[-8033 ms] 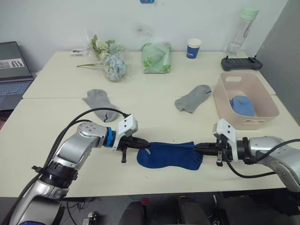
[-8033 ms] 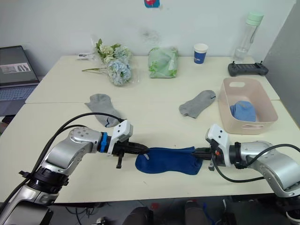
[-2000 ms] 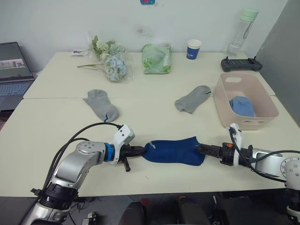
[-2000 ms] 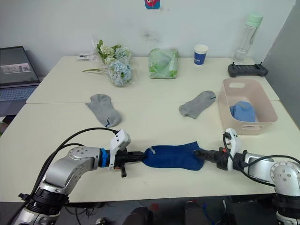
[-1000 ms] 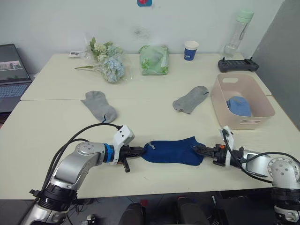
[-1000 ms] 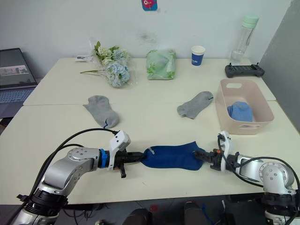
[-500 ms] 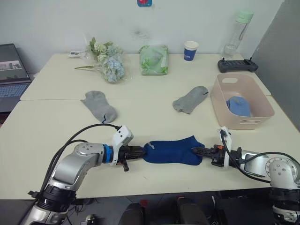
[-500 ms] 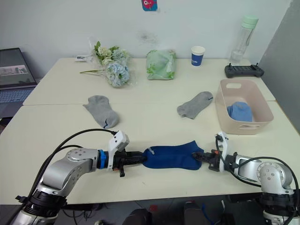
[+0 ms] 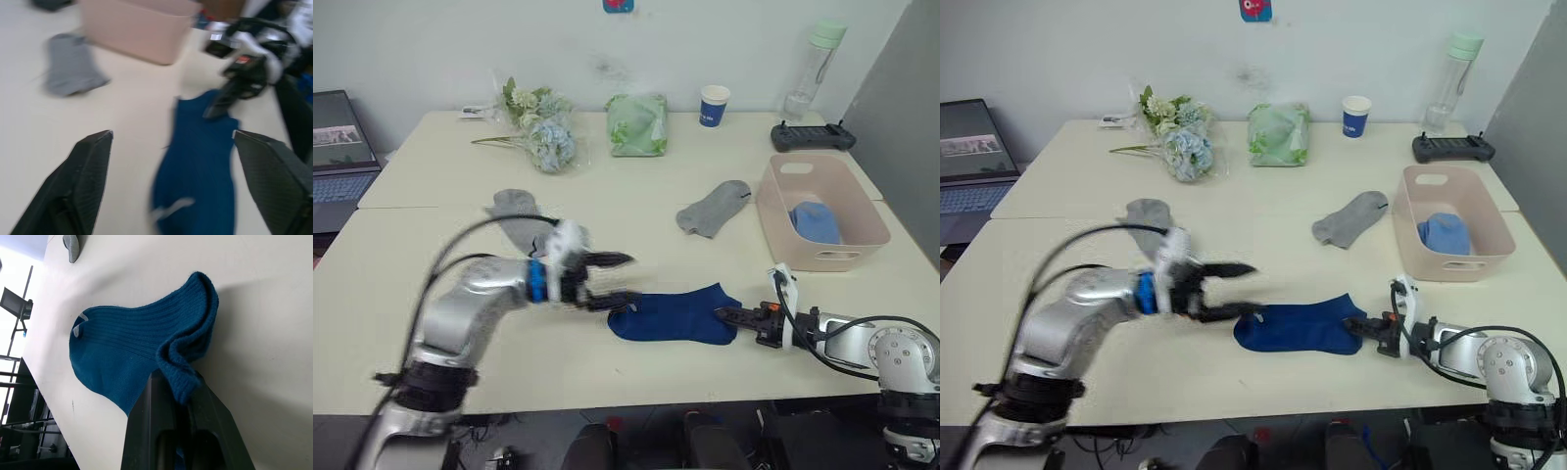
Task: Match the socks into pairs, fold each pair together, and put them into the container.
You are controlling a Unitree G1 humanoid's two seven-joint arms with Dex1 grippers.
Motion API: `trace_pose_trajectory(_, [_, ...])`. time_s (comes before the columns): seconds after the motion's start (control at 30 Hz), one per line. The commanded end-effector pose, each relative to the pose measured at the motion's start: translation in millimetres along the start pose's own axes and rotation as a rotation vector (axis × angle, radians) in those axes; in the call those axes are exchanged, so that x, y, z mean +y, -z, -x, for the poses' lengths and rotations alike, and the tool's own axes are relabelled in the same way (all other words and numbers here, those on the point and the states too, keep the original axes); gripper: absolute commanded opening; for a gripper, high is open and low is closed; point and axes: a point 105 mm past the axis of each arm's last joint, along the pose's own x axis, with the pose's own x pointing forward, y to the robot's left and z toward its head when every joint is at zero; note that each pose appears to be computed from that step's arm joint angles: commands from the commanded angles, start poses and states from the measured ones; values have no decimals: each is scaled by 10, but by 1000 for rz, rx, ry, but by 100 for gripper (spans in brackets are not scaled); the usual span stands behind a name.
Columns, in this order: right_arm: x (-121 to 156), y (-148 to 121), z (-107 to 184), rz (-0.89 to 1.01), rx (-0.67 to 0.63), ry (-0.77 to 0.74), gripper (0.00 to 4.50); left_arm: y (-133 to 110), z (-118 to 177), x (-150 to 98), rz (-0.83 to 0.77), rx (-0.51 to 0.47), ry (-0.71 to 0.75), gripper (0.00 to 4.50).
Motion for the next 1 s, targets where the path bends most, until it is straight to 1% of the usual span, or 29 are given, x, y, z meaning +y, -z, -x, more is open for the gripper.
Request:
trace_pose_trajectory(0.03, [0, -21, 25, 10, -3, 2, 0, 150, -155, -55, -85, 66, 47, 261])
trace_pose_trajectory(0.17, [-6, -8, 26, 10, -1, 5, 0, 391, -275, 22, -133, 153, 31, 130])
trace_pose_trajectory(0.3, [3, 3, 45, 15, 5, 3, 0, 448, -331, 81, -135, 148, 1, 2])
trace_pose_trajectory(0.53, [-4, -1, 41, 17, 10, 4, 0, 514, -362, 160, -136, 171, -34, 2])
trace_pose_trajectory(0.63, [61, -45, 46, 42, -1, -27, 0, 714, -354, 133, -160, 271, -9, 2])
trace_pose_trajectory(0.8, [415, -250, 85, 64, -74, -218, 0, 830, -363, 108, -137, 305, -7, 2])
trace_pose_trajectory(0.93, [763, -237, 36, 100, -47, -378, 0, 829, -341, 121, -115, 293, -28, 2])
trace_pose_trajectory(1.0, [890, -218, -30, 107, -36, -429, 0, 803, -338, 121, -103, 275, -36, 2])
